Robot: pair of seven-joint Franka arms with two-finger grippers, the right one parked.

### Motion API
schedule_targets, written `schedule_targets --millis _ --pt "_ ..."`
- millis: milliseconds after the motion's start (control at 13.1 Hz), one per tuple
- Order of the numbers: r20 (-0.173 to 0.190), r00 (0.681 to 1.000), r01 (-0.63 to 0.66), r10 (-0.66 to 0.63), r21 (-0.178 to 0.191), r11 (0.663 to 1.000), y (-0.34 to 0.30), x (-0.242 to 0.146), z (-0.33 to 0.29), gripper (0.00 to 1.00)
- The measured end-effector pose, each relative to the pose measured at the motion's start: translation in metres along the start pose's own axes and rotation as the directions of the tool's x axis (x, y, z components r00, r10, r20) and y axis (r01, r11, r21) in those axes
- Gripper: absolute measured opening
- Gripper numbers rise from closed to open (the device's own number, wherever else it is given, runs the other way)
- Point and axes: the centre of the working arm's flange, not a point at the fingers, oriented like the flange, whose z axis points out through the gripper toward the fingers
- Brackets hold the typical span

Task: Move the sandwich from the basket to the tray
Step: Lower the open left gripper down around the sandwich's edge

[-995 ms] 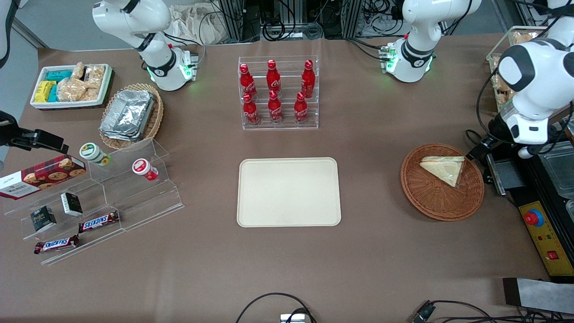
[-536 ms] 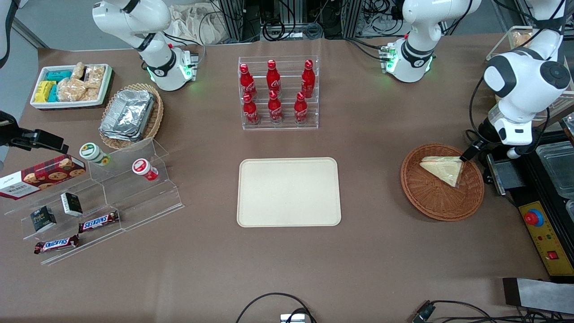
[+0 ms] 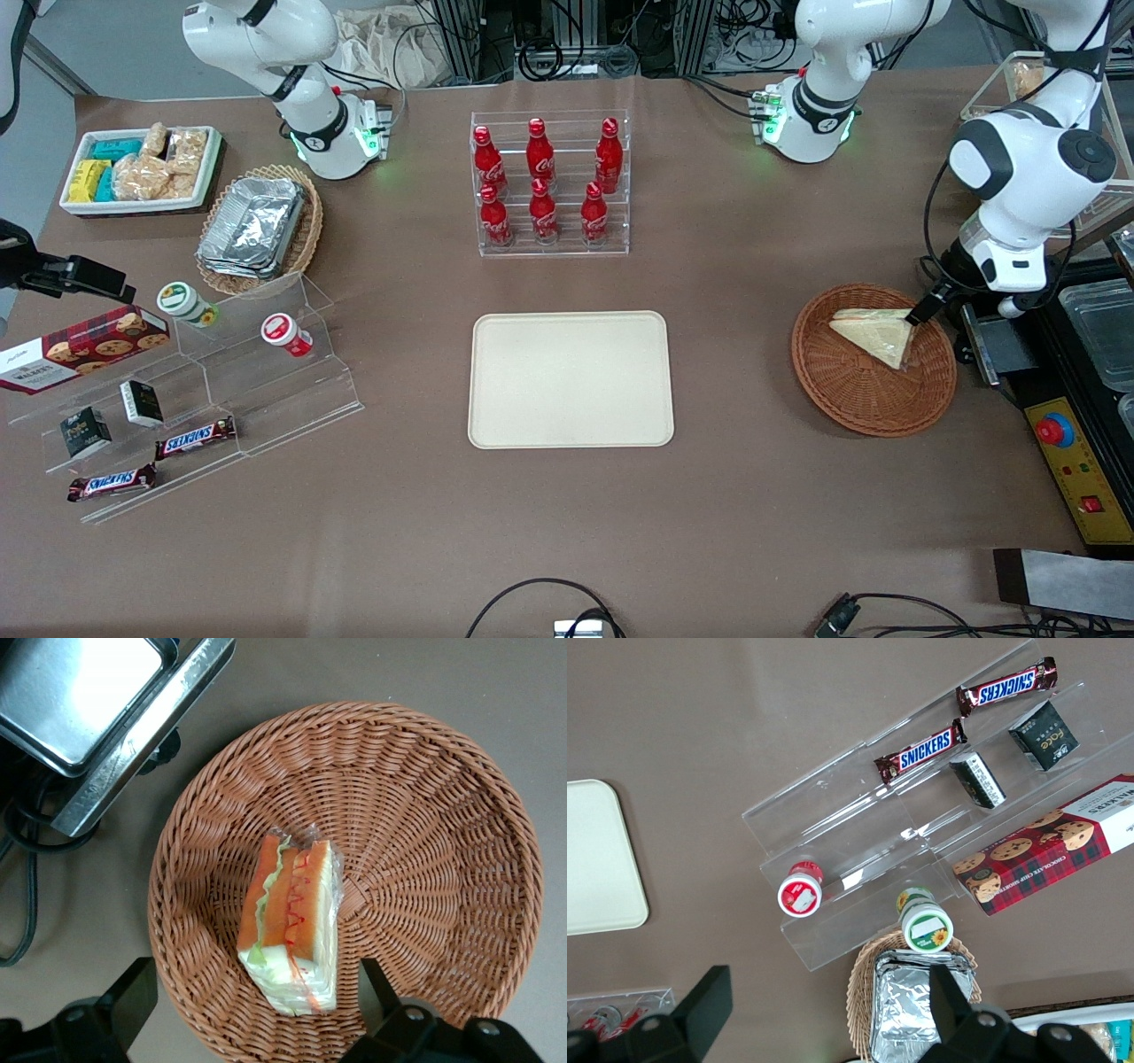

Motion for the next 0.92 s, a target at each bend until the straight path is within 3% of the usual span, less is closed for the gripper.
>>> schedule_targets --millis 918 --pt "-0.011 1.000 0.022 -0.023 -0.036 0.999 0.015 -0.008 0.034 1.00"
